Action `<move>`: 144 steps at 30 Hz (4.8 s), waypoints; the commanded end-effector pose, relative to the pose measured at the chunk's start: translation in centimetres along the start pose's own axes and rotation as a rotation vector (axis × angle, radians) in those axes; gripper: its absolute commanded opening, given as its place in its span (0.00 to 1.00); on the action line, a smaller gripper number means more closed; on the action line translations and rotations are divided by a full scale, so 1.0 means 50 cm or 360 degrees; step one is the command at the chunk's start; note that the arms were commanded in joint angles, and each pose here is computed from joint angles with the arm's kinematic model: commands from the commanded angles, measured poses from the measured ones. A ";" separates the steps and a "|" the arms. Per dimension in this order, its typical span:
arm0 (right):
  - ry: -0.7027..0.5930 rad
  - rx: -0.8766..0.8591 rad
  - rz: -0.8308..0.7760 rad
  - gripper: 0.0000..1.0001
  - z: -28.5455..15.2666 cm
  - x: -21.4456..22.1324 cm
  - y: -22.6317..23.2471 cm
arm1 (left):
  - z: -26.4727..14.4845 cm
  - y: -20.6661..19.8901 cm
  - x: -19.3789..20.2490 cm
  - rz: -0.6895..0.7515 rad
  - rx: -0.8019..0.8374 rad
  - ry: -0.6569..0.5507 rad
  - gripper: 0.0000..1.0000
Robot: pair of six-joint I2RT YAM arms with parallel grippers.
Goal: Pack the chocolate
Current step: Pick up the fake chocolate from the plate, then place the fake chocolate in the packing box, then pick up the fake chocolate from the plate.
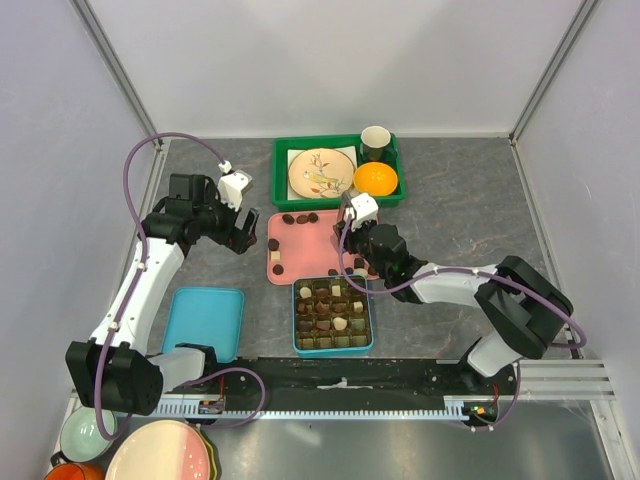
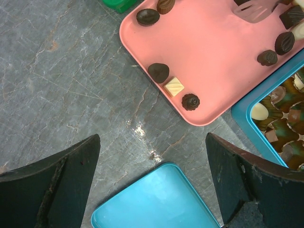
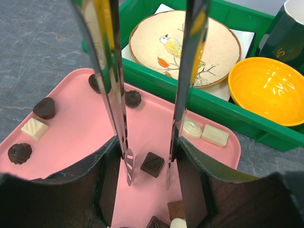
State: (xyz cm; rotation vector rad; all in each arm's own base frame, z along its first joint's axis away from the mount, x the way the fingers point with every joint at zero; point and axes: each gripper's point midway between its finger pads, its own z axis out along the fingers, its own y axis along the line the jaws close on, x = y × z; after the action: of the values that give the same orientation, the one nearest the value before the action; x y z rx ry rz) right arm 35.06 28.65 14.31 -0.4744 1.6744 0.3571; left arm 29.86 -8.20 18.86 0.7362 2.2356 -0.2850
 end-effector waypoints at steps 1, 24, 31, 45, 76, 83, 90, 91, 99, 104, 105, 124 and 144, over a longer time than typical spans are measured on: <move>-0.0131 -0.0009 0.0056 0.56 0.023 -0.048 0.002 | -0.023 0.005 -0.027 0.0040 -0.0035 -0.0066 0.99; -0.0298 -0.0068 0.0024 0.36 0.009 -0.109 0.006 | -0.023 0.003 -0.010 0.0044 -0.0041 -0.0044 0.99; -0.0345 -0.0268 0.0003 0.32 -0.079 -0.190 0.032 | -0.022 0.002 -0.010 0.0039 -0.0036 -0.0044 0.99; -0.0034 -0.0697 0.0093 0.30 -0.289 -0.130 0.088 | -0.015 0.000 -0.007 0.0024 -0.0014 -0.0030 0.99; 0.0091 -0.0626 0.0165 0.52 -0.368 -0.096 0.115 | -0.023 0.001 -0.008 0.0036 -0.0033 -0.0037 0.99; -0.0181 -0.0435 0.0092 0.45 -0.334 -0.192 0.077 | -0.025 -0.004 -0.014 0.0035 -0.0018 -0.0055 0.99; -0.0347 -0.0096 -0.0062 0.43 -0.226 -0.226 0.037 | -0.030 -0.003 -0.011 0.0041 -0.0032 -0.0060 0.99; -0.0370 -0.0065 -0.0063 0.42 -0.210 -0.240 0.029 | -0.031 -0.003 -0.012 0.0044 -0.0033 -0.0062 0.99; -0.0428 0.0155 -0.0078 0.43 -0.063 -0.229 -0.035 | -0.030 -0.005 -0.011 0.0037 -0.0028 -0.0064 0.99; -0.0454 0.0169 -0.0059 0.47 0.003 -0.226 -0.067 | -0.030 -0.002 -0.009 0.0044 -0.0036 -0.0059 0.99; -0.0446 0.0165 -0.0057 0.48 0.019 -0.222 -0.069 | -0.030 -0.002 -0.009 0.0047 -0.0038 -0.0058 0.99; -0.0348 0.0064 -0.0002 0.49 0.109 -0.134 -0.090 | -0.024 0.011 -0.008 0.0060 -0.0062 -0.0038 0.99; -0.0280 0.0103 -0.0166 0.49 0.110 -0.099 -0.109 | -0.024 0.016 -0.004 0.0060 -0.0070 -0.0027 0.99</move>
State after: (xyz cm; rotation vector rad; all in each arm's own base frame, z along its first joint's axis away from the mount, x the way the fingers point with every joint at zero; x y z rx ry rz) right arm 42.58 26.94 16.01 -0.4626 1.5608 0.2673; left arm 29.26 -7.51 19.56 0.7260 2.2254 -0.2504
